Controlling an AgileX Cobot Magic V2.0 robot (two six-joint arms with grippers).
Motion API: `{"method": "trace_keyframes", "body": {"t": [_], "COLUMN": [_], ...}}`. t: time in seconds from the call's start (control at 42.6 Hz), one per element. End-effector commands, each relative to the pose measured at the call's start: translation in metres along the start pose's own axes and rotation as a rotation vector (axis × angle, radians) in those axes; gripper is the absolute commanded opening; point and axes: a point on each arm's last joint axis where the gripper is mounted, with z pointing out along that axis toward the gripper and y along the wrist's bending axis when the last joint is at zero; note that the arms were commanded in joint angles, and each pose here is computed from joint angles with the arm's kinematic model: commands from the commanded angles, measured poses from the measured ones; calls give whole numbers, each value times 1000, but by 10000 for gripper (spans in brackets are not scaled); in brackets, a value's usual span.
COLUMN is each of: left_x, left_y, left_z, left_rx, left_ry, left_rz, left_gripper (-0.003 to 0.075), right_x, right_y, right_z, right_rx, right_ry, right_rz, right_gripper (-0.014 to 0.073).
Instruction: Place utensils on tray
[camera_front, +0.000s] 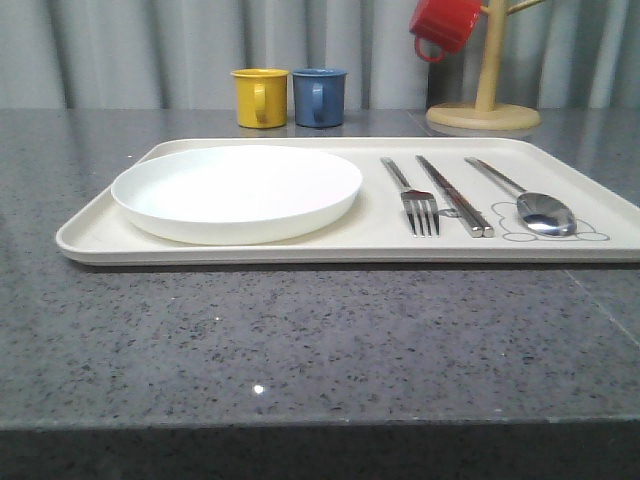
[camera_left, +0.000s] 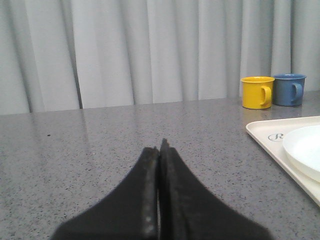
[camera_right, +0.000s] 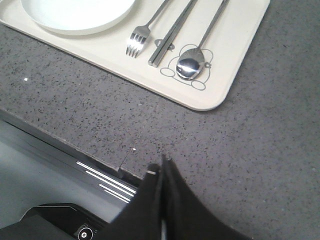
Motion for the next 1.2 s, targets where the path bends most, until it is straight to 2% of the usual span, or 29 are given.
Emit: {"method": "trace_keyframes", "body": {"t": [0.0, 0.117, 0.328, 0.469, 0.797, 1.173], "left_x": [-4, -4, -4, -4, -4, -4], "left_y": [1, 1, 1, 1, 1, 1], "left_z": [-2, -2, -2, -2, -2, -2], "left_rx": [-12, -12, -12, -12, -12, -12], "left_ry": [-89, -87, -87, -87, -87, -87], "left_rz": [-20, -20, -20, -20, -20, -20], "left_gripper": [-20, -20, -20, -20, -20, -20], "right_x": [-9, 0, 50, 80, 118, 119], "right_y": [-1, -8, -19, -23, -26, -26], "right_z": [-3, 3, 35, 55, 87, 88], "right_rx": [18, 124, 330, 397, 420, 418], "right_ry": [-84, -259, -592, -713, -749, -740], "right_rz": [-10, 6, 51, 51, 51, 53], "right_gripper": [-67, -67, -67, -67, -67, -67]}}
